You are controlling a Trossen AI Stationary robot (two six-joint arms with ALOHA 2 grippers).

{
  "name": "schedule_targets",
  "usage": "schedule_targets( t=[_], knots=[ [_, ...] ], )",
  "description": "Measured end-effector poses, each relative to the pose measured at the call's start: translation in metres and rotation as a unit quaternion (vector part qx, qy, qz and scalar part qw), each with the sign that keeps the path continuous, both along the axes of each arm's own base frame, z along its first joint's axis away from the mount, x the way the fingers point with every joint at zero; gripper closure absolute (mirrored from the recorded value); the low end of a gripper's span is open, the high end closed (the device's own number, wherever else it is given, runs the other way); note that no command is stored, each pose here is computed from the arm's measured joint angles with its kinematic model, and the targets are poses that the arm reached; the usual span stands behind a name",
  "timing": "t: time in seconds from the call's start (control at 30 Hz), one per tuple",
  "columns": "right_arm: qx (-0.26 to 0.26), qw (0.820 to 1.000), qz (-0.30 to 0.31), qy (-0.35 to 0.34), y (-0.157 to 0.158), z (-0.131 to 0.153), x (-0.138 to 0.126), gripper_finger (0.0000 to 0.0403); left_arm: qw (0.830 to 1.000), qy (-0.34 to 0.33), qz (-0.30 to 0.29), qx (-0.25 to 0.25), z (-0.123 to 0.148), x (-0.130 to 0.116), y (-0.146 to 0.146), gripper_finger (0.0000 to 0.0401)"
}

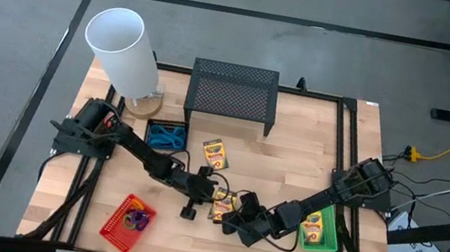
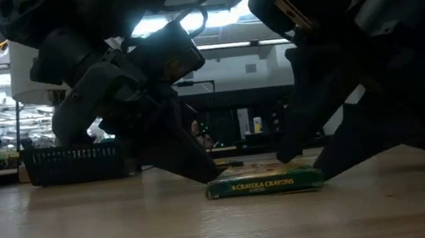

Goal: Pick & Place Office Desk Supplies
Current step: Put the bottom crayon box into the green bin

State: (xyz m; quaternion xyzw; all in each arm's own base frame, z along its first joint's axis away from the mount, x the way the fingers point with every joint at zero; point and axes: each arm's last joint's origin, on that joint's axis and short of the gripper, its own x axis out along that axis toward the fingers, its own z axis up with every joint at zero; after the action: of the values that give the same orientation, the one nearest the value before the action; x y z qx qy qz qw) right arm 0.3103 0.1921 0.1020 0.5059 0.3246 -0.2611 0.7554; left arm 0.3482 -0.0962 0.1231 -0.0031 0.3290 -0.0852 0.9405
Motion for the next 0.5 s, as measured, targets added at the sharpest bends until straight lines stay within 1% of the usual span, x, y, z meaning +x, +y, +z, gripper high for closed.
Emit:
schedule_targets(
  t=[0.13, 0.33, 0.37, 0.5],
  knots=[
    [-0.011, 1.0, 0.005, 0.001, -0.001, -0.0011, 0.0002, 0.0296, 1.0, -0.001, 0.0, -0.001, 0.0002, 0.0001, -0.0001, 0.0398],
    [-0.024, 1.0, 0.009, -0.002, -0.0015, -0.0013, 0.0002, 0.0387, 1.0, -0.001, -0.002, -0.001, 0.0002, 0.0001, -0.0003, 0.0399],
    [-0.027, 1.0, 0.009, -0.003, -0.0017, -0.0013, 0.0003, 0.0392, 1.0, -0.001, -0.001, -0.001, 0.0002, 0.0001, -0.0003, 0.0398],
    [-0.035, 0.999, 0.016, -0.002, -0.0012, -0.0013, -0.0001, 0.0395, 1.0, -0.001, -0.001, 0.001, 0.0002, 0.0001, -0.0001, 0.0399]
  ],
)
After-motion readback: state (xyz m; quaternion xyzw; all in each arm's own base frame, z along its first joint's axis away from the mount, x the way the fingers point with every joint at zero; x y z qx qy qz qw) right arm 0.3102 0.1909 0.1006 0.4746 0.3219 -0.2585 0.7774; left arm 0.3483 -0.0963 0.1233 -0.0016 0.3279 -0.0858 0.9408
